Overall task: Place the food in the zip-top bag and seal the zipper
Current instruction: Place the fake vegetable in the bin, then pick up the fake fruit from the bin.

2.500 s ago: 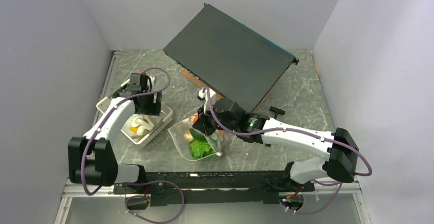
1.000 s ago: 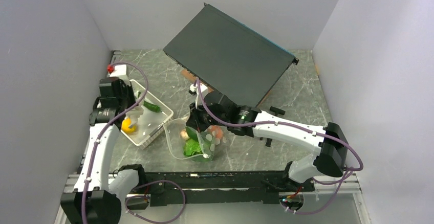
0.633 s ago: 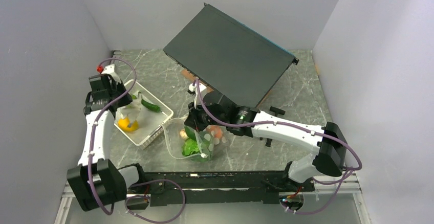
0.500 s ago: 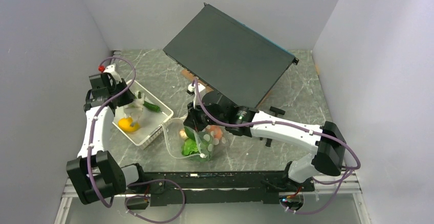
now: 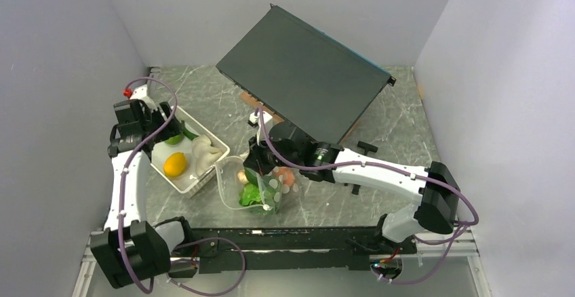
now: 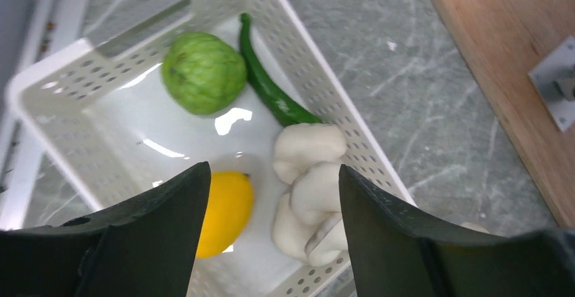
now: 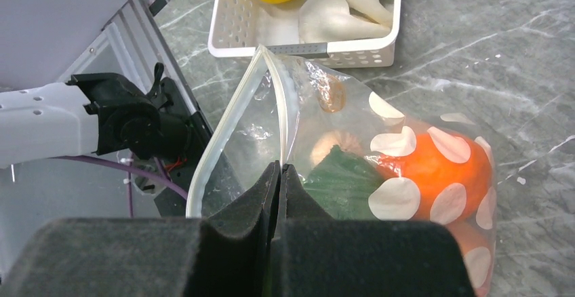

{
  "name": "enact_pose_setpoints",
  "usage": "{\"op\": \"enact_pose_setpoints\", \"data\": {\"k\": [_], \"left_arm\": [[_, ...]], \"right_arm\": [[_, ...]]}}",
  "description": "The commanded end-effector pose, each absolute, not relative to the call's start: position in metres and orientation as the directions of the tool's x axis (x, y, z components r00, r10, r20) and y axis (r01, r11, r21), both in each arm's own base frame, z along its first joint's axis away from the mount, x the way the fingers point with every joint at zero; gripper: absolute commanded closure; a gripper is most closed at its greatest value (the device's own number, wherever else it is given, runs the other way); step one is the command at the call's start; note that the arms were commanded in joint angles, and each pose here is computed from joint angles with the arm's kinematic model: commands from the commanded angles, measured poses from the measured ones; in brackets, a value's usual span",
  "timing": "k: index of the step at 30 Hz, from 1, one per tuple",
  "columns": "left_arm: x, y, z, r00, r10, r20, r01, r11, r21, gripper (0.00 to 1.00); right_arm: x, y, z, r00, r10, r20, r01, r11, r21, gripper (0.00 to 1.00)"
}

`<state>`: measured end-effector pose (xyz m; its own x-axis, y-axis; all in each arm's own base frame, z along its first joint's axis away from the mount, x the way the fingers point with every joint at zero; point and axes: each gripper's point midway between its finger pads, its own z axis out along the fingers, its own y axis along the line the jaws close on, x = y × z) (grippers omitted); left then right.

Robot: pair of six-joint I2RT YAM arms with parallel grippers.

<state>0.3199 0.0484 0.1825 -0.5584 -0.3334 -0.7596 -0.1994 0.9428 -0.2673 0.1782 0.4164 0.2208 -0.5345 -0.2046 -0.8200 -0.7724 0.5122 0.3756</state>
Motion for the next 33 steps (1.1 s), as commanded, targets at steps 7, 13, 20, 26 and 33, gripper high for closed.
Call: {"op": "enact_pose_setpoints", "data": {"k": [7,13,20,26,33], "left_arm": [[0.275,0.069,0.146,-0.531,-0.538,-0.655,-0.524,0.816,-0.245,0.27],[0.27,0.069,0.12,-0.644,-0.488,-0.589,-0.493,0.854,-0.167,0.26],[0.262,0.063,0.083,-0.744,-0.509,-0.433,-0.525,0.846,-0.094,0.24],[0.263,0.067,0.073,-0.756,-0.512,-0.408,-0.543,0.838,-0.047,0.21],[0.266,0.066,0.064,-0.784,-0.5,-0.368,-0.524,0.851,-0.041,0.33]], "right_arm": [[0.176,0.41,0.257,-0.47,-0.125,-0.874,-0.802,0.472,0.365,1.0],[0.175,0.413,0.254,-0.477,-0.129,-0.869,-0.804,0.464,0.373,1.0],[0.174,0.417,0.251,-0.488,-0.137,-0.862,-0.802,0.46,0.381,1.0],[0.172,0.418,0.251,-0.496,-0.136,-0.857,-0.802,0.45,0.393,1.0],[0.167,0.421,0.257,-0.512,-0.132,-0.849,-0.801,0.43,0.416,1.0]]}}
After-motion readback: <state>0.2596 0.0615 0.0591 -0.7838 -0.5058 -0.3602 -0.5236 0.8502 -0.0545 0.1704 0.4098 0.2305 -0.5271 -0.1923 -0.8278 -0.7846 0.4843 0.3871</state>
